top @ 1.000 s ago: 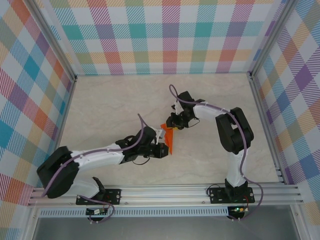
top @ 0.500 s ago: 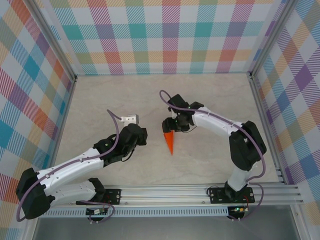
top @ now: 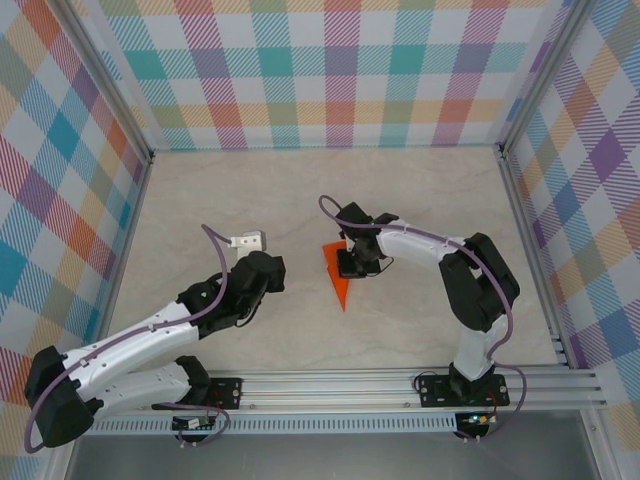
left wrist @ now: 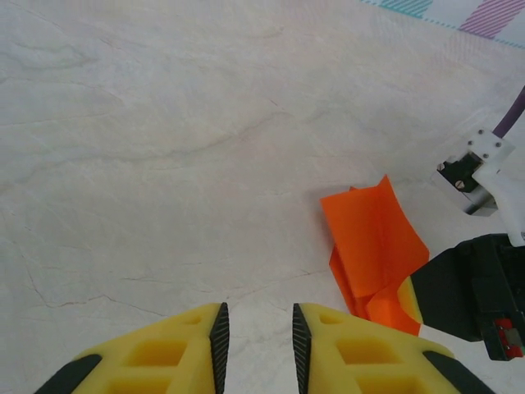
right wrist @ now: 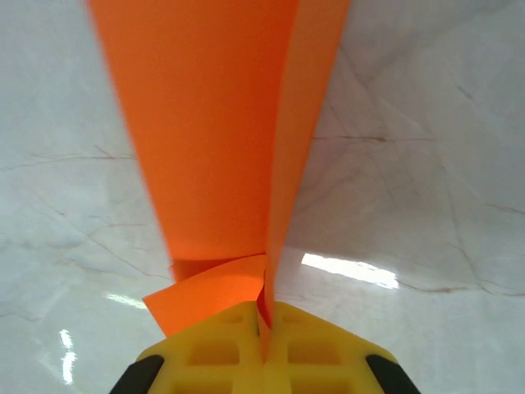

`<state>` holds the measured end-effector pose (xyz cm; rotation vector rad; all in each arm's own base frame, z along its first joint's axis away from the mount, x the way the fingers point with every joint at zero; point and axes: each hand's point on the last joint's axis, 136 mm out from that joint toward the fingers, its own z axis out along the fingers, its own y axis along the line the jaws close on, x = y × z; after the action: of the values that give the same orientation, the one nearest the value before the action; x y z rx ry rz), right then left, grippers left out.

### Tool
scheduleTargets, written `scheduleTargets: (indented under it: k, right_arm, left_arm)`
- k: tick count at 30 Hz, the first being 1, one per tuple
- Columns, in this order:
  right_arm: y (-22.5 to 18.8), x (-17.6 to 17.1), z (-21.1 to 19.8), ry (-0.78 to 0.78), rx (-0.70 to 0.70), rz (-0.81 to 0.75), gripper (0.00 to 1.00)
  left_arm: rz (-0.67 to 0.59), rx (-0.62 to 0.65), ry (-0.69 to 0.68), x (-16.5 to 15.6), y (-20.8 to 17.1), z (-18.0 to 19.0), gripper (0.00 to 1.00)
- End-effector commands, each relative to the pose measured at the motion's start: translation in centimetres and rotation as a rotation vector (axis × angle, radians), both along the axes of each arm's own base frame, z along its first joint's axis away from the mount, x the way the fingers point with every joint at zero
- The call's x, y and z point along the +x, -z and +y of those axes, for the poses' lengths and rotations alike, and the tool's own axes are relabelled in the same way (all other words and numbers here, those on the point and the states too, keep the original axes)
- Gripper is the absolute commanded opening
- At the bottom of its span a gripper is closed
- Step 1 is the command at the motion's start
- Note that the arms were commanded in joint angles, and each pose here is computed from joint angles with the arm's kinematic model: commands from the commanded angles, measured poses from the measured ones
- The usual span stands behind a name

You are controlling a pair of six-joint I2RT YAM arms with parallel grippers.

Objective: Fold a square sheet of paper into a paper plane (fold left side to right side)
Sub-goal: Move the paper plane to the center of the table.

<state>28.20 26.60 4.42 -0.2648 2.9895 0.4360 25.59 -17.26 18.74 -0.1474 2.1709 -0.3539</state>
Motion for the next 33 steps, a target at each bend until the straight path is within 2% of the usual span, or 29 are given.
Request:
scheduleTargets:
  k: [1,5,8,14,17,21,24,29,33]
  right_arm:
    - [-3.6,0.1,2.4,-0.061,0.162,-0.054,0.0]
    - [-7.2,-0.6,3.8,-0.114,0.369,-0.088,0.0]
    - [-6.7,-0.7,3.3,-0.093,0.463,-0.051,0.0]
    - [-1.9,-0.3,0.0,-0.003,0.459,0.032,0.0]
    - [-0.1,-0.3,-1.5,0.024,0.417,0.052,0.04]
    - [0.9,-0.3,-3.8,0.044,0.285,0.043,0.23]
    - [-0.3,-0.4,-6.1,0.069,0.149,0.016,0.4]
    - [-4.1,-1.4,-8.3,0.066,-0.053,-0.066,0.5]
    - [-5.0,-3.3,-6.4,0.038,-0.061,-0.071,0.58]
  left_arm:
    - [-0.014,0.034,-0.046,-0.1,-0.2,1.7,0.33]
    - [-0.036,0.023,-0.045,-0.4,-1.0,2.1,0.43]
    - [-0.048,0.015,-0.039,-0.5,-1.3,2.2,0.57]
    - [-0.068,-0.007,0.008,-0.7,-2.0,1.6,0.9]
    - [-0.067,-0.007,0.028,-0.7,-2.1,1.2,0.99]
    - [-0.063,-0.004,0.045,-0.7,-2.3,0.9,1.0]
    - [-0.066,-0.005,0.047,-0.7,-2.4,0.9,1.0]
    - [-0.085,0.004,0.028,-0.5,-2.7,1.2,1.0]
    - [-0.095,0.009,0.029,-0.4,-2.7,1.3,1.0]
